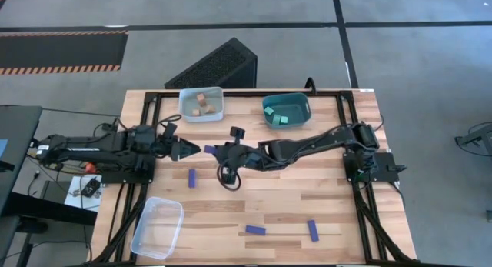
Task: Sort & place blocks by color
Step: Put the top left violet block into the transparent bin
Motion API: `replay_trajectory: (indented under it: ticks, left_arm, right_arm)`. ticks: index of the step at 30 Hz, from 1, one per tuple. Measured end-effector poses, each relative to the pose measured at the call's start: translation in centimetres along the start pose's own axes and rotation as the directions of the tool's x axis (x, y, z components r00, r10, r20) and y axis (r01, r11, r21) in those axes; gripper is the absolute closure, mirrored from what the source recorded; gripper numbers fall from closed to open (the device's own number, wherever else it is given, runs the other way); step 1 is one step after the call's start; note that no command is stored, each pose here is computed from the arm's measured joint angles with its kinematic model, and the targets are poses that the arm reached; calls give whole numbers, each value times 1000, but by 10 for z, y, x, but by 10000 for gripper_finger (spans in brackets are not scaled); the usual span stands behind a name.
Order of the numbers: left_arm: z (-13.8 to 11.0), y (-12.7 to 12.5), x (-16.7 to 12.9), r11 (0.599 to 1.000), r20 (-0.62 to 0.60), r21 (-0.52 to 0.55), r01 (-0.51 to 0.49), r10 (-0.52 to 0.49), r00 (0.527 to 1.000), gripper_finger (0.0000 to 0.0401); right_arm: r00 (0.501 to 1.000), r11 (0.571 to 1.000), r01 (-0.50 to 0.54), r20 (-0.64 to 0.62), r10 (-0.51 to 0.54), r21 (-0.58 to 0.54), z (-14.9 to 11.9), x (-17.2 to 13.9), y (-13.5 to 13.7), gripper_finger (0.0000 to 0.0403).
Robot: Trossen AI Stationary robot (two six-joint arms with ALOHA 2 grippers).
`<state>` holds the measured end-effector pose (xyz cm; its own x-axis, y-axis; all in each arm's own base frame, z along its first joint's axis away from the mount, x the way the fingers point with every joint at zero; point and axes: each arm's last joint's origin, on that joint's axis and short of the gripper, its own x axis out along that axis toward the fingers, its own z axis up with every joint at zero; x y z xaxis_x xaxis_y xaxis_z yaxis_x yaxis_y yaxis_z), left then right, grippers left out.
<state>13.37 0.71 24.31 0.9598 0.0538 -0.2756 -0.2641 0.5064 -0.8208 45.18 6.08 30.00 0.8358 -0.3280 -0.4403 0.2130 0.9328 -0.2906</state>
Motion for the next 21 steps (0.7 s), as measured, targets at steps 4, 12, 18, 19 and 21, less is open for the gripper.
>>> replay_trajectory:
  ticks: [4,12,18,19,21]
  left_arm:
    - [6,-5,5,998,26,-2,62,-62,998,205]
    - [9,-7,23,997,53,-11,76,-75,996,201]
    - [10,-7,39,998,83,-9,68,-67,994,202]
    - [10,-6,41,998,84,-7,66,-65,994,202]
    - [12,-7,45,997,96,-6,79,-78,992,202]
  right_arm:
    - [1000,1000,18,-13,-18,-8,-1,5,-10,325]
    - [999,999,40,-26,-41,-25,-3,11,-24,325]
    - [999,996,7,-51,-11,-86,-6,11,-23,325]
    - [998,996,5,-56,-10,-90,-7,11,-23,325]
    - [998,994,-1,-66,-6,-111,-7,11,-22,325]
